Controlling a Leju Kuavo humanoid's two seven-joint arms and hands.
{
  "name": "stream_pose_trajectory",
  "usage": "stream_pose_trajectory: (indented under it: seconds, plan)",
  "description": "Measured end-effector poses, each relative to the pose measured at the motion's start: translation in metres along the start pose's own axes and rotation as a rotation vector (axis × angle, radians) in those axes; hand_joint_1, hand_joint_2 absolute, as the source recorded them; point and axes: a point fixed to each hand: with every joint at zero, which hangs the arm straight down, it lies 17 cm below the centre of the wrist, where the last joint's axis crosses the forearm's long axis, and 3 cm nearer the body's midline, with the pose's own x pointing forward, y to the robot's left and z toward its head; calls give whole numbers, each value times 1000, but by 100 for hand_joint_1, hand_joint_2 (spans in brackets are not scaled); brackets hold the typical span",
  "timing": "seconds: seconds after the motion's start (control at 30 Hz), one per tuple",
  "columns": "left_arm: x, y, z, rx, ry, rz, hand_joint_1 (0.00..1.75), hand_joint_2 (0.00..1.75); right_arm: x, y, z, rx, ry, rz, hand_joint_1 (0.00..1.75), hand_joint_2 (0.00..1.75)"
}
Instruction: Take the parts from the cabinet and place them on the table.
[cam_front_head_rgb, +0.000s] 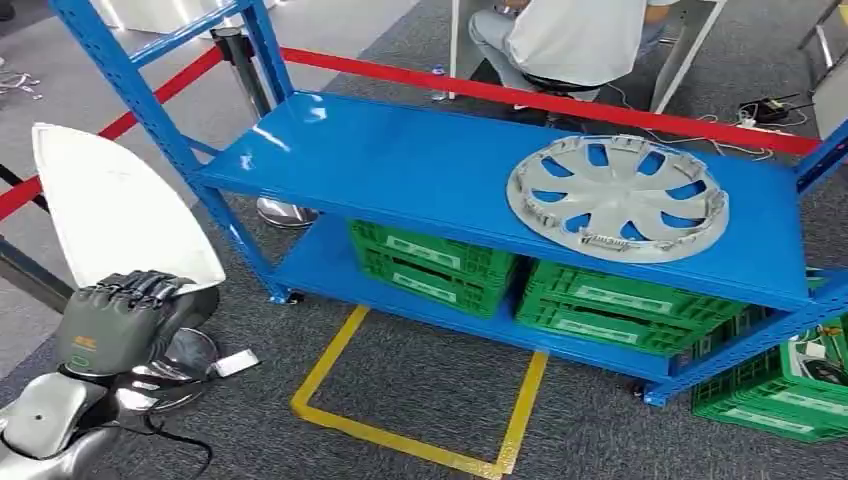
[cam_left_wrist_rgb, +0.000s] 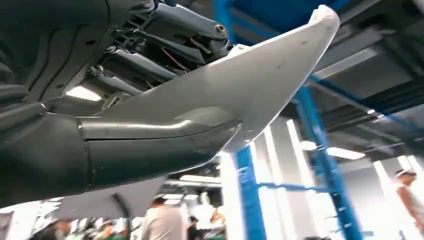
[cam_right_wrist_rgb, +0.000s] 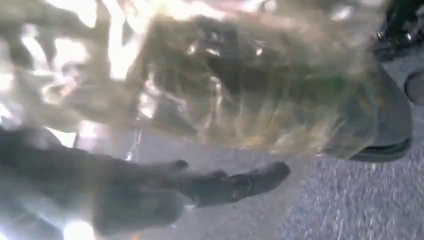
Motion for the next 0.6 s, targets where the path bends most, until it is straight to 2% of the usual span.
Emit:
stream_pose_trajectory:
  seconds: [0.23, 0.6]
  plan:
    - [0, -5, 21, -41, 22, 11, 164, 175, -12, -2, 4, 10, 18, 18, 0, 0]
    - [-9, -1, 27, -45, 40, 0, 164, 175, -14, -2, 6, 16, 15, 25, 0, 0]
